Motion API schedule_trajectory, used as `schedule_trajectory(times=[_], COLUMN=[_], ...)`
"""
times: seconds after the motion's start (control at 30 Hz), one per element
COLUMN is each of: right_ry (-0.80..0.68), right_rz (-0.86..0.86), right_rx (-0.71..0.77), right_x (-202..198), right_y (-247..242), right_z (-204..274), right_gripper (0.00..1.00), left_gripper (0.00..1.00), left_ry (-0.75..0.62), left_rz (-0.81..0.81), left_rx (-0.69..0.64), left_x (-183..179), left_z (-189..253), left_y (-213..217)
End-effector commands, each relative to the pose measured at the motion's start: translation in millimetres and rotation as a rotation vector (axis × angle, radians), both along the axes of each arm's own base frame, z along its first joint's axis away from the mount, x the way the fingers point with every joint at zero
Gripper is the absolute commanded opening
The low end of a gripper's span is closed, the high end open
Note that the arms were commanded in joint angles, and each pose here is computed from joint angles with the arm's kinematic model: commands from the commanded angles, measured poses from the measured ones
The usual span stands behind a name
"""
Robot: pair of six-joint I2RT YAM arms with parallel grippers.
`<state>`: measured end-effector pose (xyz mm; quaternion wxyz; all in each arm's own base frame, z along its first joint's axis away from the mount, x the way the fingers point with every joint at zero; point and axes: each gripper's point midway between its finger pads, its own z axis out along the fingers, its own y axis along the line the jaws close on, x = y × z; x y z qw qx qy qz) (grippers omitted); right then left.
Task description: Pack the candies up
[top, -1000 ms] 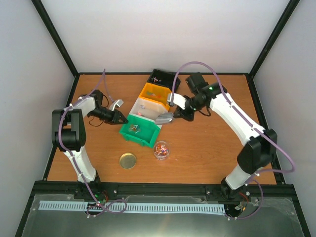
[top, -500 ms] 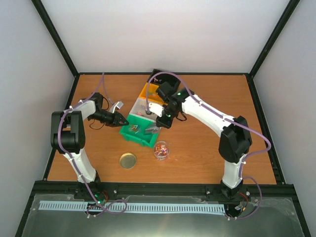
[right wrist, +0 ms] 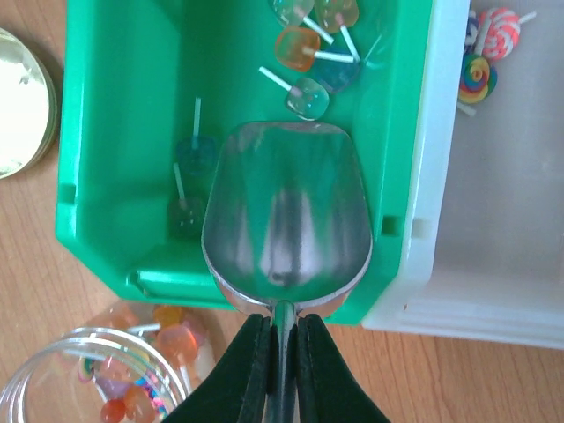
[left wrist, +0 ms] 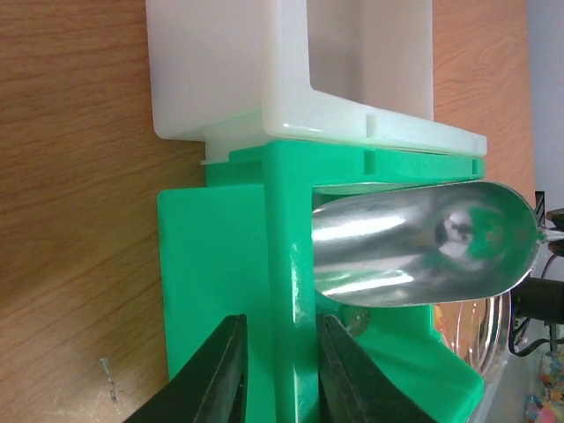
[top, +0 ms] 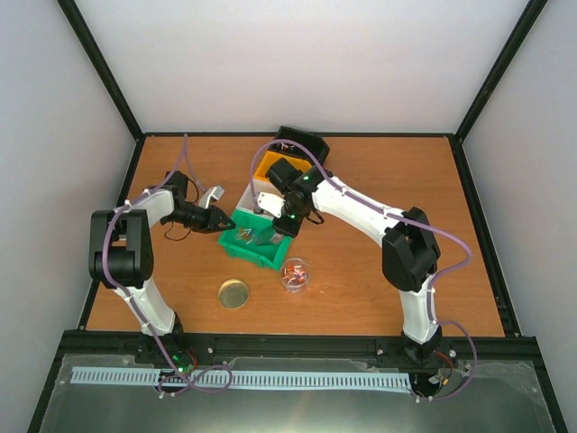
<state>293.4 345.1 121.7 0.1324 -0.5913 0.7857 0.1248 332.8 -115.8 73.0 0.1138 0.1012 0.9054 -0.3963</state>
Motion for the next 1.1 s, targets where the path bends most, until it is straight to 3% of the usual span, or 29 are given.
schedule_trajectory(times=[0.0,0.43,0.67,0.83,1.07], right_ry=[-0.018,0.021,-0.008,-0.067,-0.040], right_rz=[-0.038,-0.029,0.047,0.022,-0.024], right_rx=[-0.069,0.019,0.297,0.463,0.702], right_x=[7.4,15.9,-7.6,3.9,13.2], right_y=[4.2,34.9,50.5,61.5,61.2], right_z=[-23.5,-74.3,-68.9,-52.9,-30.3], right_gripper=[0.03,0.03,0.03,0.03,0.03], left_gripper=[0.23,0.23,0.23,0.23,0.23], left_ry=[0.016,0.001,0.025,0.044,0.063], left_rz=[0.008,-0.043,-0.053,-0.058,-0.061], left_rx=[0.082,0.086,0.072,0.078,0.079], left_x=[-6.1,-12.8,-14.5,-14.1,-13.6], left_z=[-14.9,-16.3,-22.1,-24.6,-26.1], left_y=[6.6,-6.5,-10.2,-9.5,-9.3])
